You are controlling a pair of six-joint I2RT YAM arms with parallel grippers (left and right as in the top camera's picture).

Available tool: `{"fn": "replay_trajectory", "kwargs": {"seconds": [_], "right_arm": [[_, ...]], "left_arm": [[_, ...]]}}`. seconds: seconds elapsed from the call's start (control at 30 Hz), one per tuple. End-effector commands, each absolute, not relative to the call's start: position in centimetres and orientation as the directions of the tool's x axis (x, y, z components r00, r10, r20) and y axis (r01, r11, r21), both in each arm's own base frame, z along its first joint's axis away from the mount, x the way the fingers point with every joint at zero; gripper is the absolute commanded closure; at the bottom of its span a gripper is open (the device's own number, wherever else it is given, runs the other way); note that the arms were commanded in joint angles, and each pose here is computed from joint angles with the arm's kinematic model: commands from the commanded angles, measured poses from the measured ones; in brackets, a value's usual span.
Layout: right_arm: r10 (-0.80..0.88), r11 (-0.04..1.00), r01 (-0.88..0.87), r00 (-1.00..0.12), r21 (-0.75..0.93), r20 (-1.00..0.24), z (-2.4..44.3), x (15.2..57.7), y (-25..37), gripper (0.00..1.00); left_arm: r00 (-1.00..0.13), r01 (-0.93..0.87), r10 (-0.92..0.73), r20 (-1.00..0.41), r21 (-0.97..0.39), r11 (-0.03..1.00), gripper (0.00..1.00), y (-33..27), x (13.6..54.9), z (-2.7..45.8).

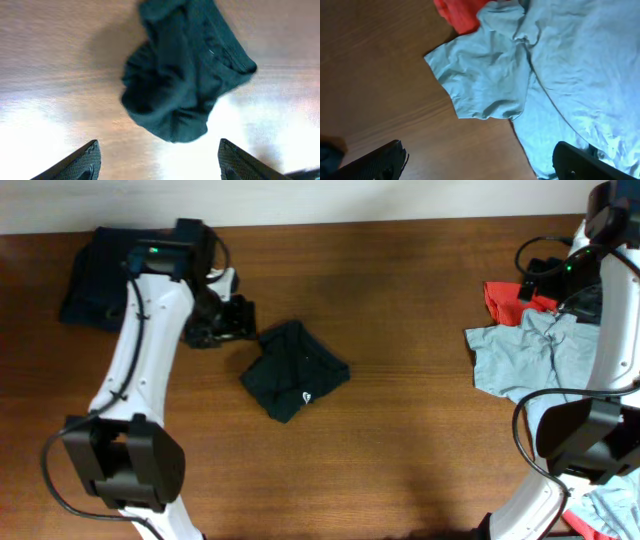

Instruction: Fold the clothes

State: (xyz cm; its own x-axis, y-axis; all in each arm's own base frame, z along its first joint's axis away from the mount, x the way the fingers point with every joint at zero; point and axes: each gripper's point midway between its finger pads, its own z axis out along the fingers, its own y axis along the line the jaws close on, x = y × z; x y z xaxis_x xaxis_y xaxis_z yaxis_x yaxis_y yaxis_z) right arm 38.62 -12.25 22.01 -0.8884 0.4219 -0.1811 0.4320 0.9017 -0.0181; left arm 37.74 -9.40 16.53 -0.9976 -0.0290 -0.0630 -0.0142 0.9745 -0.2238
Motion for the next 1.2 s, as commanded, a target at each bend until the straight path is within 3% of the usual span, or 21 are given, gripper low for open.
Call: {"fn": "replay_trajectory", "kwargs": {"seconds": [0.0,0.27,0.73,0.9,1.0,1.1,1.17], "right_arm": [[0.43,0.899,0.438,-0.885,-0.006,-0.177,22.0,38.5,-12.2,0.01],[0.429,0.9,0.437,-0.886,-0.006,-0.177,22.0,38.6,-12.1,0.01],[0.429,0.9,0.437,-0.886,-0.006,-0.177,22.0,38.6,-12.1,0.01],[0.429,0.9,0.437,-0.886,-0.006,-0.177,22.0,38.6,-12.1,0.01],[0.429,0.9,0.437,-0.886,-0.006,-0.177,22.0,38.6,-12.1,0.01],[0.429,0.9,0.437,-0.886,-0.006,-0.177,22.0,38.6,-12.1,0.01],[0.429,0.9,0.437,-0.886,-0.006,-0.177,22.0,38.6,-12.1,0.01]], "left_arm": [[-0.999,-0.052,-0.053,-0.001,-0.188,0.981,0.25,-10.9,35.9,15.0],[-0.977,-0.203,-0.199,0.072,-0.045,0.978,0.2,-12.0,33.0,10.5],[-0.927,-0.375,-0.374,-0.032,0.065,0.925,0.14,-11.0,32.4,3.5],[-0.925,-0.377,-0.374,-0.069,0.04,0.925,0.13,-11.2,33.3,3.1],[-0.923,-0.373,-0.369,-0.105,0.011,0.928,0.01,-11.5,34.4,3.1],[-0.919,-0.371,-0.372,-0.132,-0.029,0.928,0.01,-12.2,35.4,3.2],[-0.917,-0.371,-0.373,-0.141,-0.038,0.928,0.08,-12.2,35.7,3.2]]}}
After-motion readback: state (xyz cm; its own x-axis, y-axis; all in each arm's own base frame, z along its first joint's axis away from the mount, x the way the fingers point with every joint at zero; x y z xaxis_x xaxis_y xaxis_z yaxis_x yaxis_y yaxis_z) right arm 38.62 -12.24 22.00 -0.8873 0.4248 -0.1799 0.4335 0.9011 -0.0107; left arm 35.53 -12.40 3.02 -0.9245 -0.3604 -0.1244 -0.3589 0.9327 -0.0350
